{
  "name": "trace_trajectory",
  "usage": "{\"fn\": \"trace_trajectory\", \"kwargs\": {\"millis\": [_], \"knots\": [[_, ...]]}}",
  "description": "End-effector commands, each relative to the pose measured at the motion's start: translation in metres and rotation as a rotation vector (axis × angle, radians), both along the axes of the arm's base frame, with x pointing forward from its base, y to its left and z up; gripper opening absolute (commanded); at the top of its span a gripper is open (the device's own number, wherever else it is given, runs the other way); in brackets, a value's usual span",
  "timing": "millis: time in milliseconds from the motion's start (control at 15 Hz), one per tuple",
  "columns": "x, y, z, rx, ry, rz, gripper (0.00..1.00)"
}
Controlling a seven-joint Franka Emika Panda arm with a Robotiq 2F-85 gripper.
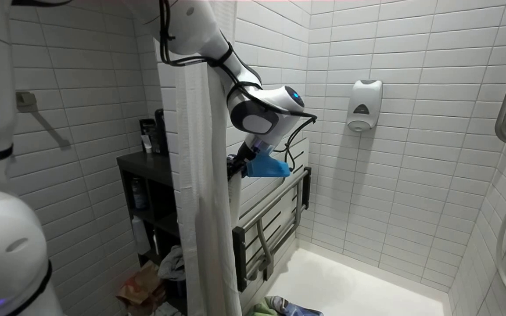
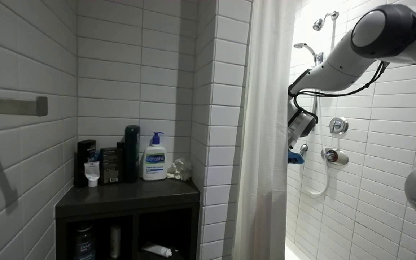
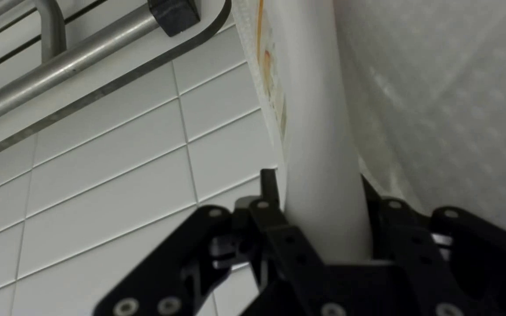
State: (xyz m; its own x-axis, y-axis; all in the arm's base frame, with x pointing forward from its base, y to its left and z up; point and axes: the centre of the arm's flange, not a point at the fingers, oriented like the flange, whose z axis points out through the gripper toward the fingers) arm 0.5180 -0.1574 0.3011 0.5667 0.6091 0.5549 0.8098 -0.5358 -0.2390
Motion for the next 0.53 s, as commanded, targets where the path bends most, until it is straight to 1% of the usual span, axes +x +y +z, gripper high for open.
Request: {"fn": "trace_trajectory", "kwargs": {"millis": [0, 467], "knots": [[-0.004, 0.009, -0.009, -0.016, 0.022, 0.043, 0.16], [-0.017, 0.023, -0.022, -0.034, 0.035, 0.107, 0.16]]}}
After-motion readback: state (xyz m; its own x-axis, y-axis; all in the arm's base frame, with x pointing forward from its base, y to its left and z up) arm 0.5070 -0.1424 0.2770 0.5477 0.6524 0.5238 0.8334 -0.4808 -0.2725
